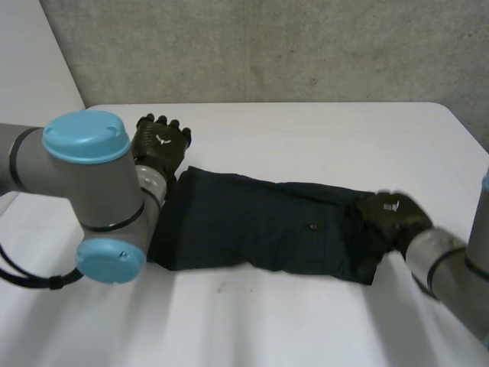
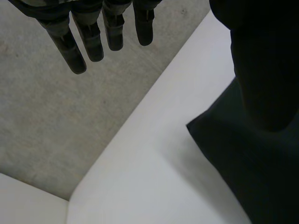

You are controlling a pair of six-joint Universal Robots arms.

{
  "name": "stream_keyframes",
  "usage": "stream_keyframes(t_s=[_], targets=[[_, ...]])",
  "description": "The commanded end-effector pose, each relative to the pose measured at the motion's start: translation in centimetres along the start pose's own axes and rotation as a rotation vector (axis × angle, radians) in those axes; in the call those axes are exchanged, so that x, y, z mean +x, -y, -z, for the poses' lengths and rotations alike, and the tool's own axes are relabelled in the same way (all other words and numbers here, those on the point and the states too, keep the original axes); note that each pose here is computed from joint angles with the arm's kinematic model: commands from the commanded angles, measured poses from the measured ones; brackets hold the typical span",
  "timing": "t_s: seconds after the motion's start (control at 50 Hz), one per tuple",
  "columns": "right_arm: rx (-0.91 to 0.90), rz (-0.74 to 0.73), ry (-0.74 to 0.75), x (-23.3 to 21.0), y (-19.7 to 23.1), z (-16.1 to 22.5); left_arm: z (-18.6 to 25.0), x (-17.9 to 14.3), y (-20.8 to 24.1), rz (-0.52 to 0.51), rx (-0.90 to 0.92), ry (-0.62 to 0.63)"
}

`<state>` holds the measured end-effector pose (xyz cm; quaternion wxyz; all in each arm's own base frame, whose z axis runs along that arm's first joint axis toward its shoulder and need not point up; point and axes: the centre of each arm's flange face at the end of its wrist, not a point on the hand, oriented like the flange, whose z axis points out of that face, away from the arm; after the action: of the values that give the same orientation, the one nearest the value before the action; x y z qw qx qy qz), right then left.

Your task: Fold the shorts.

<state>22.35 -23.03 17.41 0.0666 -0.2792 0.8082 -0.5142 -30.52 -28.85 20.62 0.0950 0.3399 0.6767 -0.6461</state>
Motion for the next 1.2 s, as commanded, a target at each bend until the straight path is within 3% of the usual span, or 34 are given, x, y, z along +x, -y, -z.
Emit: stream_keyframes(t_s=[0.02, 0.24, 0.42, 0.54, 0.7, 0.76, 0.88, 0.96, 1.08, 1.2], targets=[[0.005, -0.047, 0.008, -0.4, -3.3, -0.4, 1.0, 0.3, -1.0, 0.036, -0.033, -0.021], [0.025, -0.03, -0.082, 1.9, -4.4, -2.7, 1.3, 0.4, -1.2, 0.039, -0.042, -0.024], [-0.013, 0.239, -0.227, 6.9, -2.7, -1.6, 2.7, -0.9, 0.2, 0.048, -0.008, -0.003], [-0.026, 0.303, -0.241, 8.0, -1.2, -1.6, 3.7, -1.3, 0.5, 0.049, -0.002, -0.001], [0.263, 0.451, -0.089, 0.5, 6.0, -0.8, 4.6, -1.9, 0.8, 0.052, 0.006, 0.007], [0.372, 0.507, 0.03, -4.2, 7.8, 0.2, 4.8, -2.3, 0.8, 0.054, 0.007, 0.015], [0.452, 0.625, 0.381, -15.9, 5.3, 2.7, 5.2, -3.4, 0.6, 0.062, 0.001, 0.043], [0.413, 0.658, 0.56, -19.7, 1.9, 3.5, 5.3, -3.7, 0.5, 0.065, -0.004, 0.051], [0.376, 0.66, 0.611, -20.6, 0.3, 2.7, 5.1, -4.1, 0.3, 0.065, -0.01, 0.061], [0.453, 0.59, 0.52, -18.7, 4.0, 3.1, 5.0, -4.1, 0.4, 0.066, -0.001, 0.06]])
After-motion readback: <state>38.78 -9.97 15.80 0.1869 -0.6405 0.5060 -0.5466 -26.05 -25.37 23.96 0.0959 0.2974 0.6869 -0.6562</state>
